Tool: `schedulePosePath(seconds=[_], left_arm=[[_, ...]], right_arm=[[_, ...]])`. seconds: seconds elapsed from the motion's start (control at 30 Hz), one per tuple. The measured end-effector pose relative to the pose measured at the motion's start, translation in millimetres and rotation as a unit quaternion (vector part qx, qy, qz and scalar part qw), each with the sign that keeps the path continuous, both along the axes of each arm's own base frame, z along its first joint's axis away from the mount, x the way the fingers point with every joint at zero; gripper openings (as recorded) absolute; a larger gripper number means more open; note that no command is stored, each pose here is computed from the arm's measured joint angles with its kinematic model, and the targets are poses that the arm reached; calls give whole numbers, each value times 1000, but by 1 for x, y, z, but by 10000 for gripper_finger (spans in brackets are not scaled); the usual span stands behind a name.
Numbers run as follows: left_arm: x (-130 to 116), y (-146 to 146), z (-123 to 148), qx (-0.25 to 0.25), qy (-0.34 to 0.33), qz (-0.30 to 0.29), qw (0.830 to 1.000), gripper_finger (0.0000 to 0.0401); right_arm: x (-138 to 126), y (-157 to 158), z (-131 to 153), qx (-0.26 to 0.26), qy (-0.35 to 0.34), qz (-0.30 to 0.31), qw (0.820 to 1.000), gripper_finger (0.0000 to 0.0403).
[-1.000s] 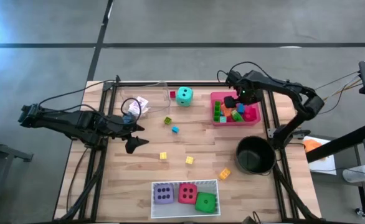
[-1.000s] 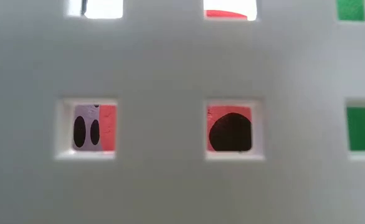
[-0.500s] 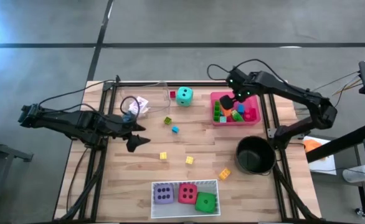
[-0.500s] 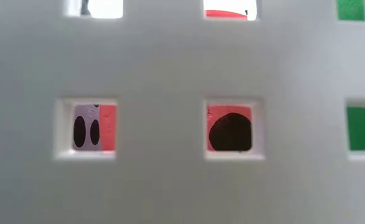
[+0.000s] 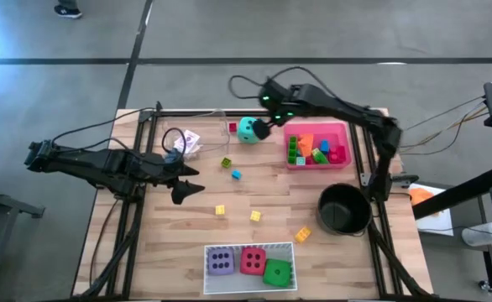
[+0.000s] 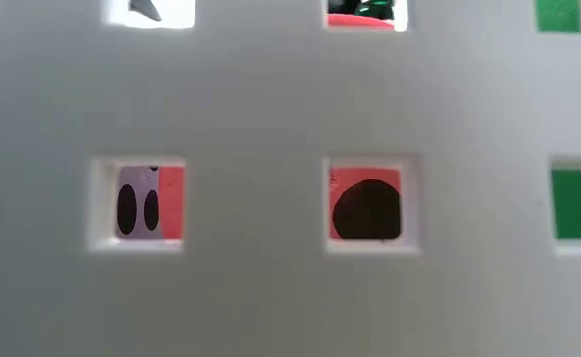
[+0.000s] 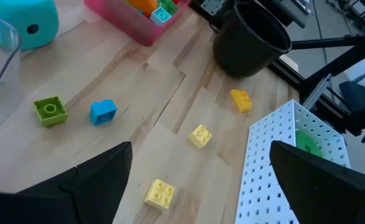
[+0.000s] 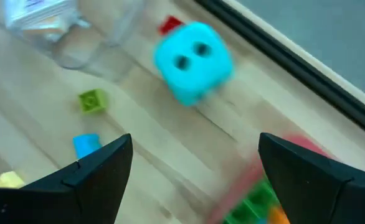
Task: Pick & Place Toys
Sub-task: Put the blue dice into the white bin
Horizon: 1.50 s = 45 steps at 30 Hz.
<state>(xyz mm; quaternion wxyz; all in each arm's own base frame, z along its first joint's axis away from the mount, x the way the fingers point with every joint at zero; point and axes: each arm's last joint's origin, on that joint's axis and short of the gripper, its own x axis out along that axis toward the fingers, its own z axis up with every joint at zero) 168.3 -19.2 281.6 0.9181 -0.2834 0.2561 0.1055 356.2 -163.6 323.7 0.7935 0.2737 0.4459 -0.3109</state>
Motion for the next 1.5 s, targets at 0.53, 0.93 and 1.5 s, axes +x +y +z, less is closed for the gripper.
schedulePosePath(seconds=[0.53,0.93,1.5], left_arm=[[0,0,0,-12,2,1,1000,383],[0,0,-5,-9,10,0,1000,383],[1,-1,-5,-11,10,1,1000,383]], right_arm=[[80,-27,-51,-5,93,144,985,341],[86,-27,-70,-12,120,189,974,341],[80,-53,-91,57,75,43,995,341]])
